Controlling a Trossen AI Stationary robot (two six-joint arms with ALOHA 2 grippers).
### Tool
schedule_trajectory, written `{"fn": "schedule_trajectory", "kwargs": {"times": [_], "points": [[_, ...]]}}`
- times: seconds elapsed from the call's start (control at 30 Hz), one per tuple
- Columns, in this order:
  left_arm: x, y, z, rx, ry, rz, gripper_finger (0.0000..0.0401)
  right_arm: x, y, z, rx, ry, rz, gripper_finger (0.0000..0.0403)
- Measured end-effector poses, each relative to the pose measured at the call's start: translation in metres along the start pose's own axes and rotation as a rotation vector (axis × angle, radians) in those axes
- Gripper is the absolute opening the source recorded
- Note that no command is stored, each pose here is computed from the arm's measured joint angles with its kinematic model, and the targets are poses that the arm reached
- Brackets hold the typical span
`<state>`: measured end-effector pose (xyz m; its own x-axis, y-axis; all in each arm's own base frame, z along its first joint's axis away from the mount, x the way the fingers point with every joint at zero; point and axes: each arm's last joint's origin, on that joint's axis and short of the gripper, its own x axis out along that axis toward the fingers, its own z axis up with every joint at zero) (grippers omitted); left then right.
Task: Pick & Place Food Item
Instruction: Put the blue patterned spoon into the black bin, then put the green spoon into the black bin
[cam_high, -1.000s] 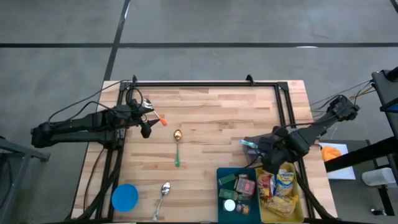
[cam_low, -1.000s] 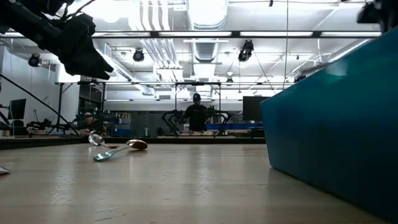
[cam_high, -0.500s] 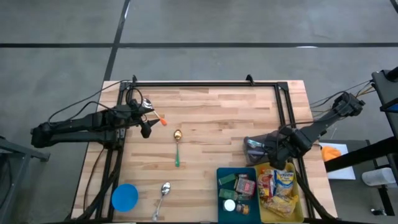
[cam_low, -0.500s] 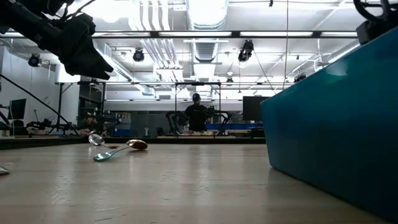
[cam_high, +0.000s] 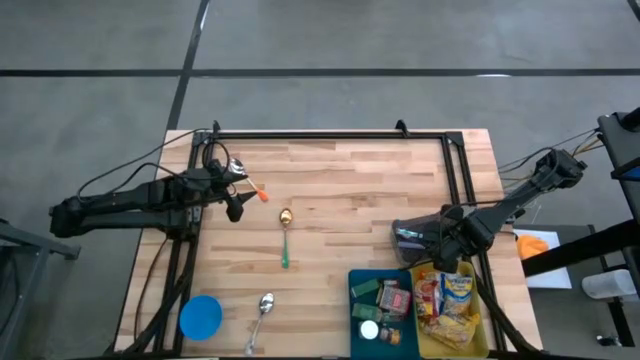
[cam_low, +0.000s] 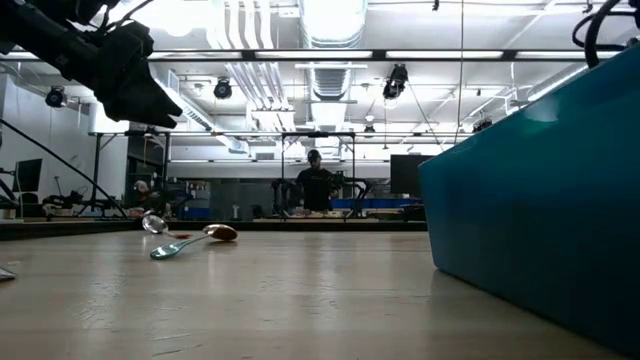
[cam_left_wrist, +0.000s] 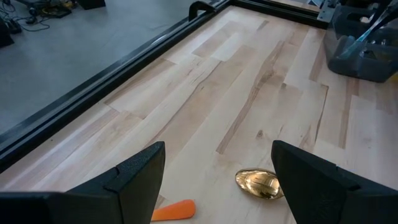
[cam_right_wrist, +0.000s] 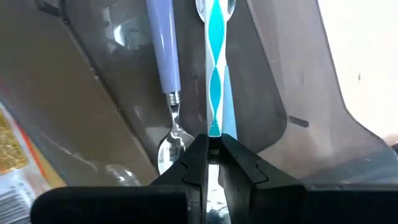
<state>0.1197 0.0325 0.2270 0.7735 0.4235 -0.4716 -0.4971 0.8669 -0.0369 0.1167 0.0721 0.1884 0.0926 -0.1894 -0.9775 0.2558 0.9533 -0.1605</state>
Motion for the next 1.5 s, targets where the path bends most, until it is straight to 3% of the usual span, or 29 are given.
{"fn": "schedule_trajectory", "kwargs": {"times": [0.5,0.73,0.87,1.13,1.5], "points": [[0.000,0.000,0.000,0.000,0.000,0.001,0.0298,0.012,-0.003,-0.003,-0.011,-0.050,-0.067,0.0027],[0.000,0.000,0.000,0.000,0.000,0.000,0.0298,0.015,-0.003,-0.004,0.054,-0.054,-0.063,0.0029],[0.000,0.000,0.000,0.000,0.000,0.000,0.0298,0.015,-0.003,-0.003,0.086,-0.070,-0.064,0.0061],[0.000,0.000,0.000,0.000,0.000,0.000,0.0298,0.015,-0.001,-0.001,0.019,-0.092,-0.054,0.0141],[0.000,0.000,0.000,0.000,0.000,0.001,0.0298,0.015,-0.001,-0.001,0.019,-0.094,-0.052,0.0150]]}}
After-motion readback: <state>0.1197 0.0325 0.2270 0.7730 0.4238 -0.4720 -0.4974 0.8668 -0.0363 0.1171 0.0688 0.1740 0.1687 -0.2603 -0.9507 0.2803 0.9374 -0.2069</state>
